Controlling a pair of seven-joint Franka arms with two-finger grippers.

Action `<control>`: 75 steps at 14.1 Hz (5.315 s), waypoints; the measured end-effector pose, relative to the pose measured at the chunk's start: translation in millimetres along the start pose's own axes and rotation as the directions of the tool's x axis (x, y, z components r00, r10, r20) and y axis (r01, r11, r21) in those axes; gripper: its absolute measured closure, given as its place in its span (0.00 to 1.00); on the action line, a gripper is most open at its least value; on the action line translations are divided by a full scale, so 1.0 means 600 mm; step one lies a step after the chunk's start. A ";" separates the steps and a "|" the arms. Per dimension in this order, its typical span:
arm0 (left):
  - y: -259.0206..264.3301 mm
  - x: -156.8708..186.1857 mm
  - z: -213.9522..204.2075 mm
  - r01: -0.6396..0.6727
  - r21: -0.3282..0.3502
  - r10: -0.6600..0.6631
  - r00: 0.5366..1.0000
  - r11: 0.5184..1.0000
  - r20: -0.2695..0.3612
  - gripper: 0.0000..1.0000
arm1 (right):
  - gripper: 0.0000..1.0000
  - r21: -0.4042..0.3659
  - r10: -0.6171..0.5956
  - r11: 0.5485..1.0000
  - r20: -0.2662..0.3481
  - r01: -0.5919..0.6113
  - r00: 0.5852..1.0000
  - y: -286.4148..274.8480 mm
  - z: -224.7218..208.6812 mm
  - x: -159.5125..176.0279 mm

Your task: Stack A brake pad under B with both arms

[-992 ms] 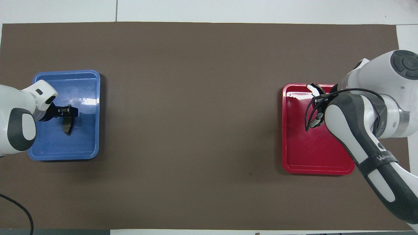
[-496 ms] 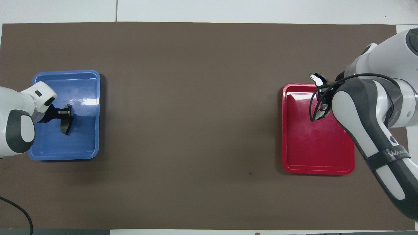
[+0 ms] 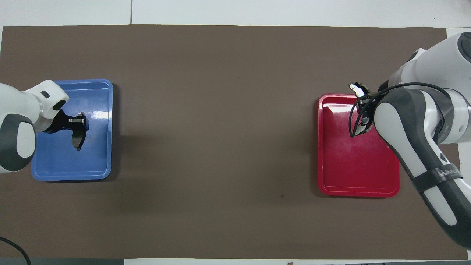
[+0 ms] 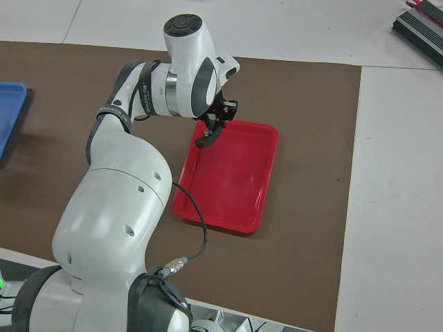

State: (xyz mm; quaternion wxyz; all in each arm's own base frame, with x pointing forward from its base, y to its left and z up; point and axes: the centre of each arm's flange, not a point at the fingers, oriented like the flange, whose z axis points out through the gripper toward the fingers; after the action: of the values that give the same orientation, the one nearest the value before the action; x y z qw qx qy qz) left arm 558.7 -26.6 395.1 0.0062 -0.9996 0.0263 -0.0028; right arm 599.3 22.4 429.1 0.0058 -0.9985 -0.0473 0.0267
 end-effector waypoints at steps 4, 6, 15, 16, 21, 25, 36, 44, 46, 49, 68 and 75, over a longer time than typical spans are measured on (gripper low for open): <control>0.243 -0.022 -0.002 0.031 -0.010 -0.032 0.999 0.999 -0.023 0.61 | 0.58 0.000 0.005 1.000 -0.001 -0.005 1.000 0.005 -0.001 0.000; 0.354 -0.041 0.019 0.048 -0.031 -0.050 0.997 0.998 -0.055 0.61 | 0.58 0.000 0.007 1.000 -0.001 -0.007 1.000 0.007 -0.001 0.000; 0.600 -0.069 0.111 0.032 -0.067 -0.036 0.997 0.997 -0.062 0.61 | 0.58 0.000 0.018 1.000 -0.001 -0.018 1.000 0.018 -0.001 -0.001; 0.604 -0.070 0.120 0.029 -0.069 -0.033 0.997 0.997 -0.063 0.61 | 0.58 0.001 0.020 1.000 -0.001 -0.020 1.000 0.020 -0.001 -0.001; 0.603 -0.070 0.145 0.030 -0.057 -0.033 0.998 0.998 -0.048 0.44 | 0.58 0.001 0.032 0.999 -0.004 -0.032 0.999 0.032 -0.001 -0.002; 0.562 -0.041 0.138 0.070 -0.055 -0.073 0.996 0.996 -0.059 0.01 | 0.58 0.001 0.029 1.000 -0.003 -0.029 1.000 0.029 -0.001 -0.001; 0.165 0.032 -0.083 0.050 -0.001 -0.050 0.999 0.999 -0.018 0.00 | 0.58 0.102 -0.021 0.994 -0.107 0.032 0.994 -0.511 0.014 -0.030; -0.053 -0.015 -0.275 0.034 0.008 -0.034 0.999 0.999 -0.008 0.00 | 0.58 0.096 -0.051 0.993 -0.124 0.063 0.991 -0.672 0.197 -0.017; -0.054 -0.019 -0.320 0.033 0.008 -0.033 0.999 0.999 0.002 0.00 | 0.58 0.095 -0.060 0.993 -0.123 0.072 0.991 -0.681 0.199 -0.023; -0.055 -0.021 -0.333 0.034 0.007 -0.035 0.999 0.999 0.022 0.00 | 0.58 0.094 -0.062 0.993 -0.123 0.074 0.990 -0.682 0.204 -0.026; -0.066 -0.015 -0.314 0.046 0.007 -0.046 0.998 0.999 0.044 0.00 | 0.00 0.053 0.171 0.985 -0.115 -0.166 0.979 -0.386 -0.042 0.024; -0.068 -0.015 -0.314 0.048 0.007 -0.048 0.998 0.999 0.044 0.00 | 0.00 0.021 0.188 0.982 0.048 -0.189 0.981 0.002 -0.265 -0.120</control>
State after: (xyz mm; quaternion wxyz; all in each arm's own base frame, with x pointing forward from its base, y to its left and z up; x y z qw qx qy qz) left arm 550.6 12.3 583.7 0.0096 -0.9998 0.0022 0.0193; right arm 536.4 13.0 591.8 0.0150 -0.9975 0.0476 0.0507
